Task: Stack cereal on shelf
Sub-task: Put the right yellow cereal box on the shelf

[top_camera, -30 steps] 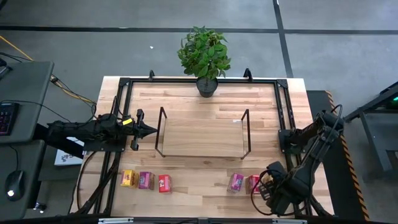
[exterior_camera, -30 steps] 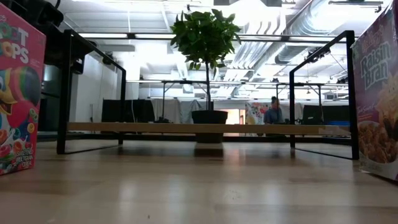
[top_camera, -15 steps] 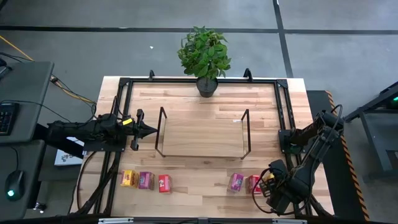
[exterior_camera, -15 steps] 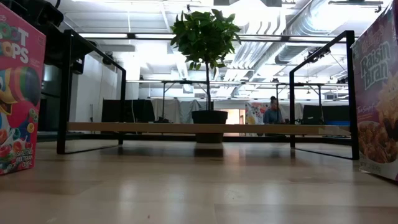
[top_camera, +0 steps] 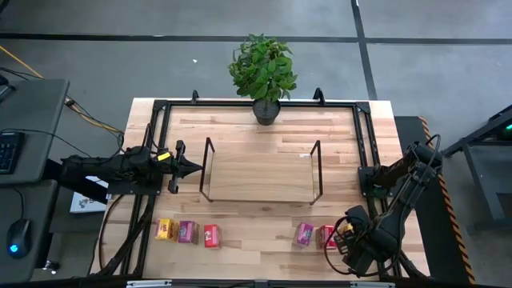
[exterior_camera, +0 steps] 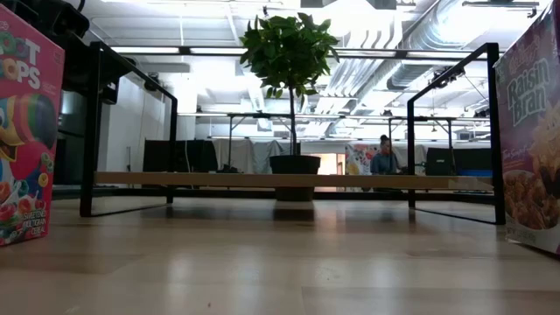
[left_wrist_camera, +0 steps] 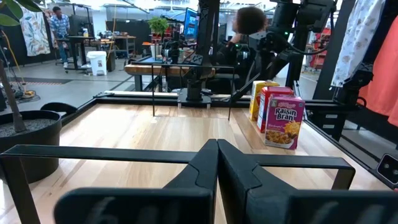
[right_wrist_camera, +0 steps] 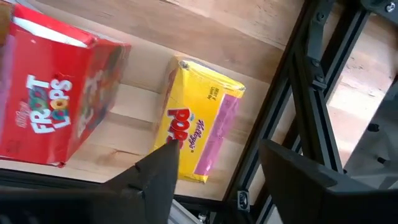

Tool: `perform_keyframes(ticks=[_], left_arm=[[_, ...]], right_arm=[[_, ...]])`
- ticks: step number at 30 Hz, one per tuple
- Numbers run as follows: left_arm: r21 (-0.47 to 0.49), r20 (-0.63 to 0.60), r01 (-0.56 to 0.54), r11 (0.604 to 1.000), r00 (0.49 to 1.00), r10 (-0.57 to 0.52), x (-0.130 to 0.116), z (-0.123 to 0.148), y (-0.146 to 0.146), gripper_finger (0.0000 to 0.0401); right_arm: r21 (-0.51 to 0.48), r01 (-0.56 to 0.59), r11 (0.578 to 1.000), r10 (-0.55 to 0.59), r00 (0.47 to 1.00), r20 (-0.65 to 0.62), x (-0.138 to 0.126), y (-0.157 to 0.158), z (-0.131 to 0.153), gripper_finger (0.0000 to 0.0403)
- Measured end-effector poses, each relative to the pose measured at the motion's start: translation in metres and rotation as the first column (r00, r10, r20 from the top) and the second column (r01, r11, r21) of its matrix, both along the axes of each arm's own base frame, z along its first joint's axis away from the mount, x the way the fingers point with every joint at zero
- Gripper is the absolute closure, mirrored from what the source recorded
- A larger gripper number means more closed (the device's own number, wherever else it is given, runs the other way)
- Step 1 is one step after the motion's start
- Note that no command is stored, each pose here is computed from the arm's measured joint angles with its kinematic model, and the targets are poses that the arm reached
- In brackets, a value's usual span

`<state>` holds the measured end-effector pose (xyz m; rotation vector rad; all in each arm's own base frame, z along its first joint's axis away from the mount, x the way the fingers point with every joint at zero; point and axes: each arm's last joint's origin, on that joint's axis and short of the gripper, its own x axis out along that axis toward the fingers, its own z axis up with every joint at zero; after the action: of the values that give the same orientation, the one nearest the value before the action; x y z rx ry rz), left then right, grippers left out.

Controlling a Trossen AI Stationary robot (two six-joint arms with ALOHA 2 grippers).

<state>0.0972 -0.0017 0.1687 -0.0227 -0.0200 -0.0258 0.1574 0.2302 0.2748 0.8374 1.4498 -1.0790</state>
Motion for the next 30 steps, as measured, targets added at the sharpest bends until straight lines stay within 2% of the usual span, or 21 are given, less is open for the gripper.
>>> perform_keyframes(ticks=[5,8,17,30], left_arm=[[0.0,0.0,0.0,1.0,1.0,0.0,0.0,0.0,0.0,0.0401],[0.0,0.0,0.0,1.0,1.0,0.0,0.0,0.0,0.0,0.0401],[0.0,0.001,0.0,1.0,1.0,0.0,0.0,0.0,0.0,0.0401],[0.0,0.0,0.0,1.0,1.0,0.0,0.0,0.0,0.0,0.0401]], right_arm=[[-0.011,-0.033,0.999,0.033,0.999,0.023,0.0009,-0.0005,0.0,0.0108],[0.016,-0.044,0.999,0.044,0.999,0.008,0.0008,0.0009,-0.0001,0.009],[0.002,-0.007,1.0,0.007,0.999,0.046,0.0019,0.0018,-0.0003,0.0086],[-0.047,0.102,0.994,-0.099,0.993,0.071,0.0015,-0.0006,-0.0026,0.0086]])
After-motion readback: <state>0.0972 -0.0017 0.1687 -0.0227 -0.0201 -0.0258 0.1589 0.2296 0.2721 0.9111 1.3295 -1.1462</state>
